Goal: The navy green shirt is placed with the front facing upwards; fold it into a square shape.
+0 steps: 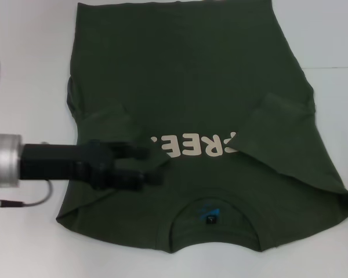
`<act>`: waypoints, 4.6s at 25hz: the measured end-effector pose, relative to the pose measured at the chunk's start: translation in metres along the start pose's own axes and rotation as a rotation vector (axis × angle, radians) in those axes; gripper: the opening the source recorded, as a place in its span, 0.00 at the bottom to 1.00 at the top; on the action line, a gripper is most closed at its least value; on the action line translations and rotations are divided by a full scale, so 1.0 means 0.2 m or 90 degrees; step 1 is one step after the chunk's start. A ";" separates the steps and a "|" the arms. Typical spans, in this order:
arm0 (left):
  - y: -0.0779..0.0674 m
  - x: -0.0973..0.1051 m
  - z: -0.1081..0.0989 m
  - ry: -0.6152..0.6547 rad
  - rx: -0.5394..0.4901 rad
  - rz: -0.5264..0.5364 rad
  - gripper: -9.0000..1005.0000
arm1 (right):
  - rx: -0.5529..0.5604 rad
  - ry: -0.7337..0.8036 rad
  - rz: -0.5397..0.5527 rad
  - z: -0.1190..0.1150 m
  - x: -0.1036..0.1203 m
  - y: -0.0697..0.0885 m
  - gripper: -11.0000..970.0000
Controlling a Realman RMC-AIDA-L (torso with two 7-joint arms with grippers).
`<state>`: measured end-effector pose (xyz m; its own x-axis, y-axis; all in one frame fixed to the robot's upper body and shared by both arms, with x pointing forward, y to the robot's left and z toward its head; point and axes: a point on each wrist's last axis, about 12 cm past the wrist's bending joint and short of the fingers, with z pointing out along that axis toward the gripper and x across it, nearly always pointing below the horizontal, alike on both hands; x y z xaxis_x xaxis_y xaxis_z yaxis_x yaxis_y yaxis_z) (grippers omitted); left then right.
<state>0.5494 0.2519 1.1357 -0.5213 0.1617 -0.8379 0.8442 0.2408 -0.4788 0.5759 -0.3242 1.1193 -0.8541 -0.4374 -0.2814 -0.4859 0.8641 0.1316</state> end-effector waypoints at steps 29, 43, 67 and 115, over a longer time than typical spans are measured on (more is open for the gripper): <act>0.12 0.18 -0.39 0.113 -0.394 -0.557 0.93 | 0.000 0.003 -0.012 0.00 -0.01 0.01 0.05; 0.17 0.23 -0.31 0.125 -0.377 -0.572 0.93 | -0.002 0.004 -0.016 0.00 -0.02 0.02 0.05; 0.20 0.24 -0.24 0.135 -0.363 -0.572 0.93 | -0.003 0.010 -0.030 0.00 -0.03 0.03 0.05; 0.21 0.19 -0.26 0.168 -0.386 -0.531 0.20 | -0.002 0.004 -0.042 -0.02 -0.05 0.02 0.05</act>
<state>0.5589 0.3177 1.0975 -0.9783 -0.0900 -0.1869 0.0421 0.7961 -0.6037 0.5812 -0.3175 1.1264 -0.8209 -0.4954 -0.2840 -0.5422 0.8323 0.1154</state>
